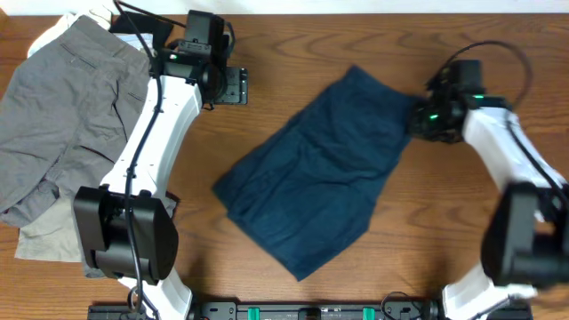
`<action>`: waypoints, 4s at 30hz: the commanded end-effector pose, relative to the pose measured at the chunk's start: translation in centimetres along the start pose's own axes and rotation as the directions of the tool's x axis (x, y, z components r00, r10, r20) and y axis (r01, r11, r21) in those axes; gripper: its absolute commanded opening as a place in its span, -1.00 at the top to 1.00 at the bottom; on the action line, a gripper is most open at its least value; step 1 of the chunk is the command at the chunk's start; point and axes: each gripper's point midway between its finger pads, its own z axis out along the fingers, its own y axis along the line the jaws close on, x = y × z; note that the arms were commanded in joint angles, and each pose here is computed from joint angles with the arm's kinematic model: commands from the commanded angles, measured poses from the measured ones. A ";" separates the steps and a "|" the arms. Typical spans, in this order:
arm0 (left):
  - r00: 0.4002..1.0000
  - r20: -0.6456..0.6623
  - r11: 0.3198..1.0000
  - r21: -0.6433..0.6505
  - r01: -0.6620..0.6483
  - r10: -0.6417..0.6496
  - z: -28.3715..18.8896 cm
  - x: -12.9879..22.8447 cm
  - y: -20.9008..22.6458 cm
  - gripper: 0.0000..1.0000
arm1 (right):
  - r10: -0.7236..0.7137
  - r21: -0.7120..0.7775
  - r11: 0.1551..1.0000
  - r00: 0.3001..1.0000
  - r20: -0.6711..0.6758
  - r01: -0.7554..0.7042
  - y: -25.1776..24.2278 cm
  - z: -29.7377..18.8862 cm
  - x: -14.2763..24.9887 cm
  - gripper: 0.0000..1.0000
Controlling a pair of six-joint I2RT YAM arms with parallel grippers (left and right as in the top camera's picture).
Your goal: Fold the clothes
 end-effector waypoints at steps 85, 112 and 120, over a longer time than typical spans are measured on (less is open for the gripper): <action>0.988 0.151 1.000 -0.007 0.024 -0.023 -8.1 -1.9 1.6 -0.57 | -0.245 0.084 0.967 0.968 0.056 0.240 10.4 10.5 0.5 0.73; 0.996 0.087 0.993 0.122 0.007 -0.018 -6.5 -1.0 -0.8 -0.56 | 0.411 0.372 0.840 0.911 0.039 -0.395 -11.2 -11.8 2.9 0.97; 1.000 0.014 0.989 0.147 -0.022 0.020 -2.5 -0.3 -2.9 -0.57 | 0.620 0.376 0.690 0.774 0.133 -0.618 -16.9 -12.3 4.4 0.98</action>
